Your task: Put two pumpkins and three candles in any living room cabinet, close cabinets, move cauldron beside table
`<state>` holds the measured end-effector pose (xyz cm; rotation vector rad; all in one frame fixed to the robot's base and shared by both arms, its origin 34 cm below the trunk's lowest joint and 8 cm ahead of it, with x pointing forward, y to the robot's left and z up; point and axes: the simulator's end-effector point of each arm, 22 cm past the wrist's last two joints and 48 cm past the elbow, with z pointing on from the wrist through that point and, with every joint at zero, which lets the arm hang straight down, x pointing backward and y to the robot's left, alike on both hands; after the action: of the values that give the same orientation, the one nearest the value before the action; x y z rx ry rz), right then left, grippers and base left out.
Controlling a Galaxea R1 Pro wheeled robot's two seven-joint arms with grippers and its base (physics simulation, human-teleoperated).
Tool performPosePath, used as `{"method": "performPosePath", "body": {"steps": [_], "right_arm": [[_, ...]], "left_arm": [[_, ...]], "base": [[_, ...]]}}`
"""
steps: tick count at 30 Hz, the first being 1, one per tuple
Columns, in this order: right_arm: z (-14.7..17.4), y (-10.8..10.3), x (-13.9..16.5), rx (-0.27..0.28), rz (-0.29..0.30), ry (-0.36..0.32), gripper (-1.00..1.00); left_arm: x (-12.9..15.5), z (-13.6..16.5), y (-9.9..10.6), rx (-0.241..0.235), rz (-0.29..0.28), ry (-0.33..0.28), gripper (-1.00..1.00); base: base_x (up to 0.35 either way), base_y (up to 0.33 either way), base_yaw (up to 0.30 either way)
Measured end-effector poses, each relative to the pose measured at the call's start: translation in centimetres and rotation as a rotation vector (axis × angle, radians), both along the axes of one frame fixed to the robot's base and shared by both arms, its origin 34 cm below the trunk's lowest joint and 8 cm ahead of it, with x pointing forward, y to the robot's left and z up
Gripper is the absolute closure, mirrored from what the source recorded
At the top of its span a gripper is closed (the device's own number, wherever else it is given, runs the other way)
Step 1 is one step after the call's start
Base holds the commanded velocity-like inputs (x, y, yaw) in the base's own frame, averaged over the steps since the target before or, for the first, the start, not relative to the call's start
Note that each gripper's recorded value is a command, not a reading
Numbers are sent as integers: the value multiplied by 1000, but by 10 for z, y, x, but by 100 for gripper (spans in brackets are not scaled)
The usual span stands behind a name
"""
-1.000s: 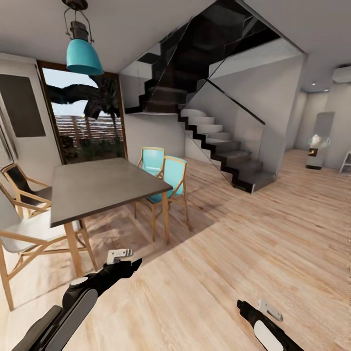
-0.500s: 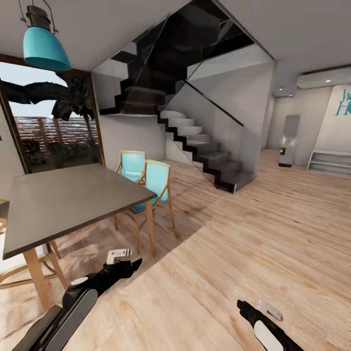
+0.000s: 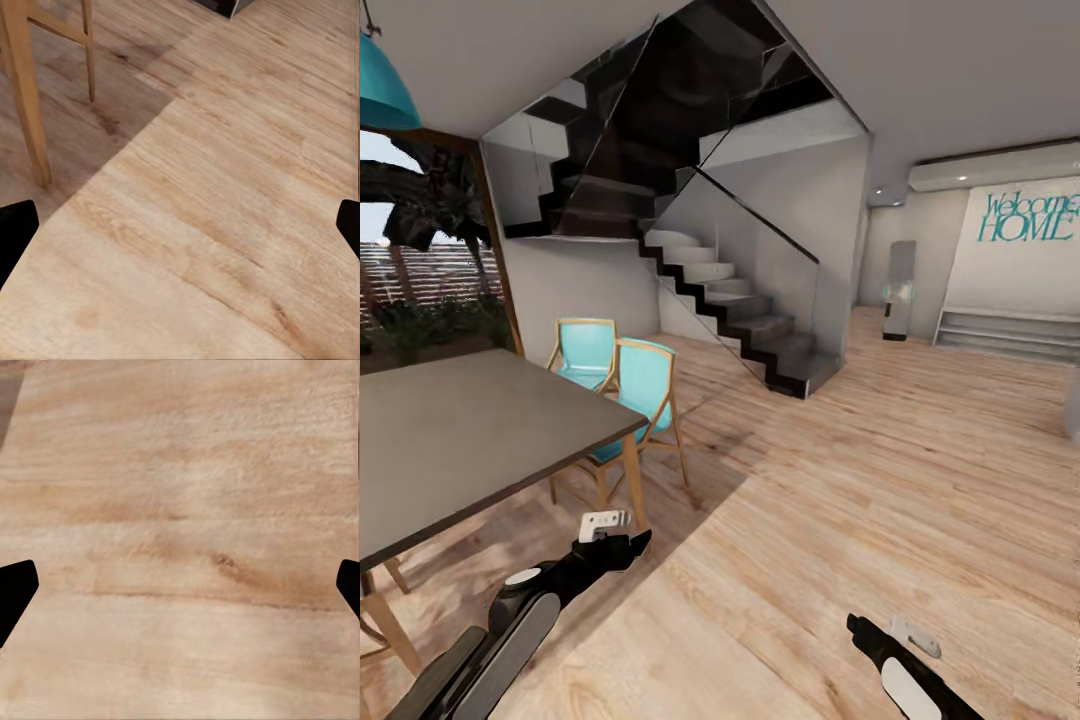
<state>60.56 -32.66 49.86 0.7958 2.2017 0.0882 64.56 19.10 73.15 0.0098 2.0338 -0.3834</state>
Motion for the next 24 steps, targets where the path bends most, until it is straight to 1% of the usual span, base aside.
{"method": "performPosePath", "body": {"steps": [5,24], "right_arm": [[4,-2,2,-7,-6,-15,-100],[11,-2,5,-8,-4,-31,-100]], "left_arm": [[0,2,0,0,0,-4,-100],[-1,10,0,-1,-1,-19,-100]], "base": [[302,158,-272],[303,158,-271]]}}
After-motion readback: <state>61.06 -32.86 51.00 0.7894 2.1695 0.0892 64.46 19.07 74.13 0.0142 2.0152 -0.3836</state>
